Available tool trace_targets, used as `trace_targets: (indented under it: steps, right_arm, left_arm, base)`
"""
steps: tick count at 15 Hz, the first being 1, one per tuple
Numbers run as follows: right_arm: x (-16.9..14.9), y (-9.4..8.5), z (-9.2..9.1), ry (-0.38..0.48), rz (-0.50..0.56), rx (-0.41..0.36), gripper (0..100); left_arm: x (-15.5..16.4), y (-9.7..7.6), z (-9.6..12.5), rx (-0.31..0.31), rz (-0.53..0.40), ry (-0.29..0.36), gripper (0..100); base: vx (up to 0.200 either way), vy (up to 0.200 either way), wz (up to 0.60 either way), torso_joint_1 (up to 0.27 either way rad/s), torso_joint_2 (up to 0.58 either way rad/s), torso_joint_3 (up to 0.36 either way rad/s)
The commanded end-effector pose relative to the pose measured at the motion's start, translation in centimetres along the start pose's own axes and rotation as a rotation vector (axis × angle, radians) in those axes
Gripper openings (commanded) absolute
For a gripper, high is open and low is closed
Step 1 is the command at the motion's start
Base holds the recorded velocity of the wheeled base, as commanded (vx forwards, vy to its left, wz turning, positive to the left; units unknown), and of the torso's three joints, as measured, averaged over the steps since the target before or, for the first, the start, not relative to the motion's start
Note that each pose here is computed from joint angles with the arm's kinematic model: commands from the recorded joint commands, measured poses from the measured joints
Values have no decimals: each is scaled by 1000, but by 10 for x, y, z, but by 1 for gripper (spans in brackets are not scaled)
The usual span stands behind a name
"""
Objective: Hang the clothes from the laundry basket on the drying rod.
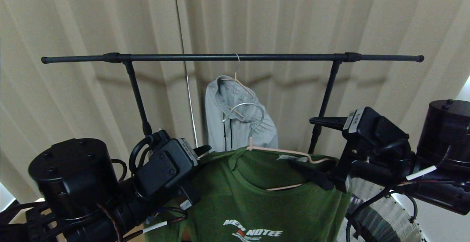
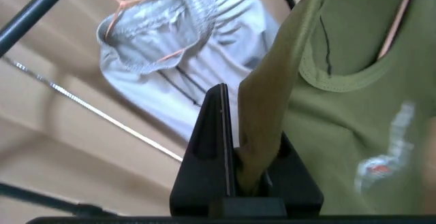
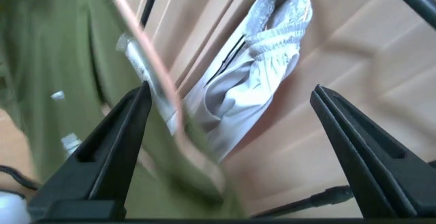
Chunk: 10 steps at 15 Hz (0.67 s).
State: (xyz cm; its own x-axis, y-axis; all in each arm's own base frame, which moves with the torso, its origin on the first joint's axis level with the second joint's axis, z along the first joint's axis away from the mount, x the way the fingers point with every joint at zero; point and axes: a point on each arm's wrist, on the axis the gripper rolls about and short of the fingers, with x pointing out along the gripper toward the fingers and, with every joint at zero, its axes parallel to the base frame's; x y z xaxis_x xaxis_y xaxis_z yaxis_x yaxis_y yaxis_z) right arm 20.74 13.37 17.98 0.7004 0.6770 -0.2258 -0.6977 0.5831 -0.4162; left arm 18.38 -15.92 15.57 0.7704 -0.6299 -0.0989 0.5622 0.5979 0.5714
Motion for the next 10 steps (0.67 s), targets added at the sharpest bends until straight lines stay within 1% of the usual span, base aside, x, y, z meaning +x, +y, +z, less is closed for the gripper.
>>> trace_targets:
  steps: [1,5,8,9,10]
  right_arm:
    - [5,3,-4,16,18,3,100]
    - [11,15,-3,15,74,-5,100]
    - [14,17,-6,31,83,-2,100]
    - [15,17,-6,31,83,-2,0]
    - [14,18,-6,31,83,-2,0]
  left_arm:
    - [0,-2,2,5,-6,-13,0]
    - [0,-5,3,9,-18,-20,0]
    - [0,-5,4,9,-19,-22,0]
    - [0,-5,4,9,-19,-22,0]
    - [0,-6,4,9,-19,-21,0]
  base:
    - [0,0,0,0,0,0]
    - [0,0,0,0,0,0]
    - [0,0,0,0,0,0]
    - [0,0,0,0,0,0]
    - [0,0,0,0,0,0]
